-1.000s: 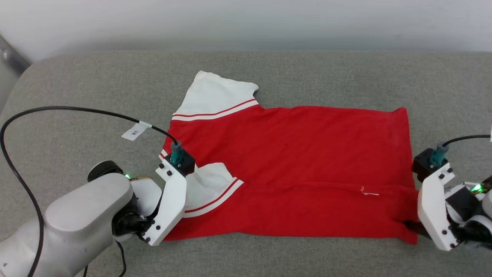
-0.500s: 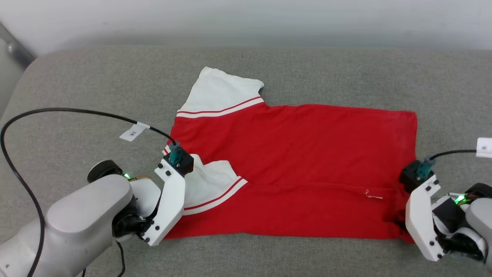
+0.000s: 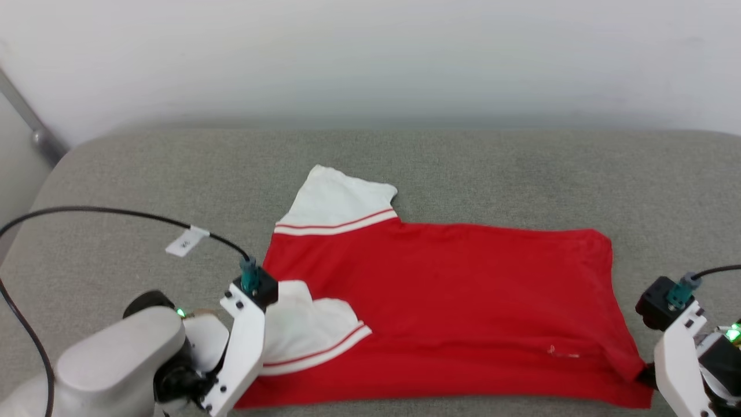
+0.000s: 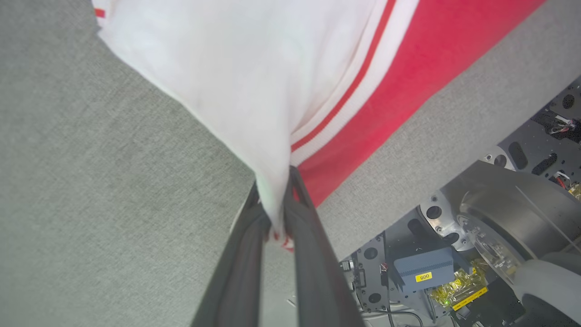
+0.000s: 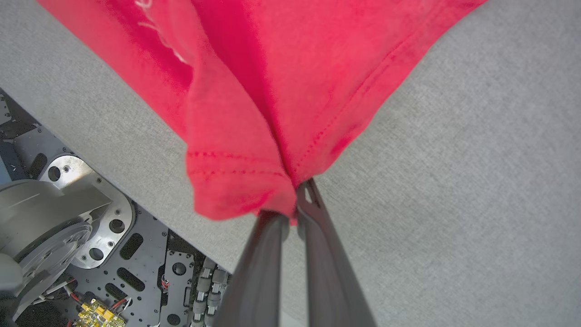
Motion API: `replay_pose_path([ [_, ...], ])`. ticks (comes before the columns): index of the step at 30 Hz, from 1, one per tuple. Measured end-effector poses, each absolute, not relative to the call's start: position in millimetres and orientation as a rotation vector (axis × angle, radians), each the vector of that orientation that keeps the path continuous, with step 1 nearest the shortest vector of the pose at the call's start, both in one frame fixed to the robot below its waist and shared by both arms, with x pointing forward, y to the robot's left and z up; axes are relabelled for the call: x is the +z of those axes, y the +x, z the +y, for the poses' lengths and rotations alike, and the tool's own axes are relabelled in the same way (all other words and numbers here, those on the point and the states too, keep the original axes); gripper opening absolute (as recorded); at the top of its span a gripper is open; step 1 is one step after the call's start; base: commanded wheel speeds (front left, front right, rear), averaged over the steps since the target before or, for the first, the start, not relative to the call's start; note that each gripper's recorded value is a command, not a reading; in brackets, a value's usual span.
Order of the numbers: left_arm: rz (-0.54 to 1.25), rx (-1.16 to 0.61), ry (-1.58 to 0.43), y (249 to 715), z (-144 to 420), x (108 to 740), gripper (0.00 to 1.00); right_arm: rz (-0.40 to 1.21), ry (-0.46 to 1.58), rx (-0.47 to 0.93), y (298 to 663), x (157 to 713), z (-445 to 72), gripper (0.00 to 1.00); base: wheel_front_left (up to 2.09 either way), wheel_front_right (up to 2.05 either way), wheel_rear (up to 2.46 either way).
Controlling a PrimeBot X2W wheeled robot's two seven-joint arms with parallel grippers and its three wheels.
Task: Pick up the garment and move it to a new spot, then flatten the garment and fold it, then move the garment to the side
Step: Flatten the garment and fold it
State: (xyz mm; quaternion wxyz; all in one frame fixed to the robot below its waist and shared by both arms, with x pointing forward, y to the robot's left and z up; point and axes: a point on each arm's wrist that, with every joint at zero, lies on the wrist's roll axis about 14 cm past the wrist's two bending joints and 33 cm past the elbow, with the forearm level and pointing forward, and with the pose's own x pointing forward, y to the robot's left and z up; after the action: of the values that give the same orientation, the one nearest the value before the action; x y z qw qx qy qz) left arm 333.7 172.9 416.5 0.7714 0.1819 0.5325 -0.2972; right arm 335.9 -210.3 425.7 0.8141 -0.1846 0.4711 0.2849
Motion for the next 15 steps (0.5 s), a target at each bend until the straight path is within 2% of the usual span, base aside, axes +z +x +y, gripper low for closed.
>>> replay_pose_path([
  [6,1.207,-0.705,0.390,300,167,409,0.00,1.055,-0.367,0.605,309,426,-221,0.00,0.00,0.00,0.00],
  [13,1.230,-0.707,0.365,292,167,394,0.00,1.141,-0.329,0.588,296,401,-224,0.00,0.00,0.00,0.00],
  [14,1.222,-0.694,0.358,295,169,392,1.00,1.137,-0.326,0.583,299,398,-223,0.30,0.00,0.00,0.00],
  [15,1.210,-0.686,0.355,297,169,391,1.00,1.132,-0.327,0.578,301,396,-223,1.00,0.00,0.00,0.00],
])
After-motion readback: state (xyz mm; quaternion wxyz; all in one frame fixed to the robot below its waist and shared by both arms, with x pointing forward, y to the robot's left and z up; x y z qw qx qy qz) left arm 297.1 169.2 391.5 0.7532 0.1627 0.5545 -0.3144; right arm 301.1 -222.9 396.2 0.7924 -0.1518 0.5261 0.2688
